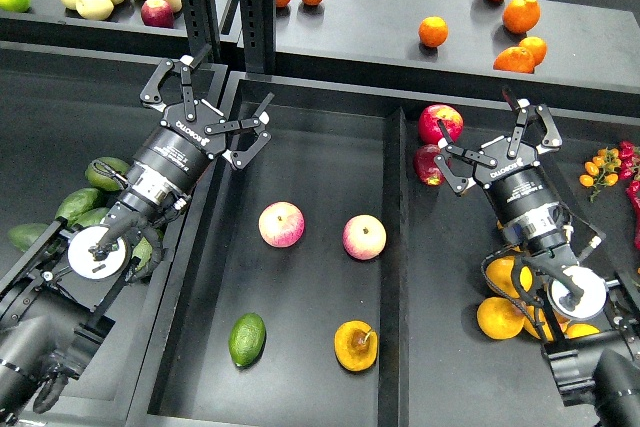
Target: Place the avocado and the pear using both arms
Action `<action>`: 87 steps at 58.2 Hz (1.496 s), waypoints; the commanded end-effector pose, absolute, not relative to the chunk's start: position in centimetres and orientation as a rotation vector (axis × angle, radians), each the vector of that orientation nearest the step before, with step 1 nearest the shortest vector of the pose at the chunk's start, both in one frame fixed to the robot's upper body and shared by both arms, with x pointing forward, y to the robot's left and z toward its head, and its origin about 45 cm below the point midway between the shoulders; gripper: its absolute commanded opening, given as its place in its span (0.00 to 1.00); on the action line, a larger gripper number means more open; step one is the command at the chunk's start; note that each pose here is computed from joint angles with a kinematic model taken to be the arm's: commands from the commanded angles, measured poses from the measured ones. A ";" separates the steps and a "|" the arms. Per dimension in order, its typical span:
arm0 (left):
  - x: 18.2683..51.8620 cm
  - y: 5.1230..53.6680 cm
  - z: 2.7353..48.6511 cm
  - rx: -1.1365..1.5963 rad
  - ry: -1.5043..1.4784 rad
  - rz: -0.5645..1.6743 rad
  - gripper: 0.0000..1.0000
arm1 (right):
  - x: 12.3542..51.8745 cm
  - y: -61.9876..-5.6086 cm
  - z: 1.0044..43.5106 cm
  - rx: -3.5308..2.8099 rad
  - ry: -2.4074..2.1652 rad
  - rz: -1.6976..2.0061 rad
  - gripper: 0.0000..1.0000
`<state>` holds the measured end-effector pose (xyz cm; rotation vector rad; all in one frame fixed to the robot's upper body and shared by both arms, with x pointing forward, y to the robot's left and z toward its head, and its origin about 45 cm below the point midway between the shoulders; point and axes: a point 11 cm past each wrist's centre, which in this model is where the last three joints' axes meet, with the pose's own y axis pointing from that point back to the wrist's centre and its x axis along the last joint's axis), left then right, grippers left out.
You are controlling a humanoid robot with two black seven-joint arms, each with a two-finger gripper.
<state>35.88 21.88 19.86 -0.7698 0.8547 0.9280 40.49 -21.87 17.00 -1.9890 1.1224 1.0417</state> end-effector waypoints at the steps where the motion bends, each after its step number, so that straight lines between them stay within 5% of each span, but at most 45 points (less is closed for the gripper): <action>1: 35.9 21.9 19.9 -0.771 0.853 0.926 1.00 | 40.5 -21.8 17.0 -1.990 1.122 1.042 0.99; 63: 36.0 21.7 20.2 -0.774 0.828 0.878 1.00 | 40.4 -21.8 16.8 -1.993 1.124 1.049 0.99; 77: 37.4 15.7 21.6 -0.389 0.881 0.604 0.91 | 40.5 -21.6 17.0 -1.998 1.119 1.045 0.99; 87: 37.7 15.8 22.2 -0.112 0.769 0.547 0.88 | 40.7 -22.1 17.2 -1.983 1.125 1.035 0.99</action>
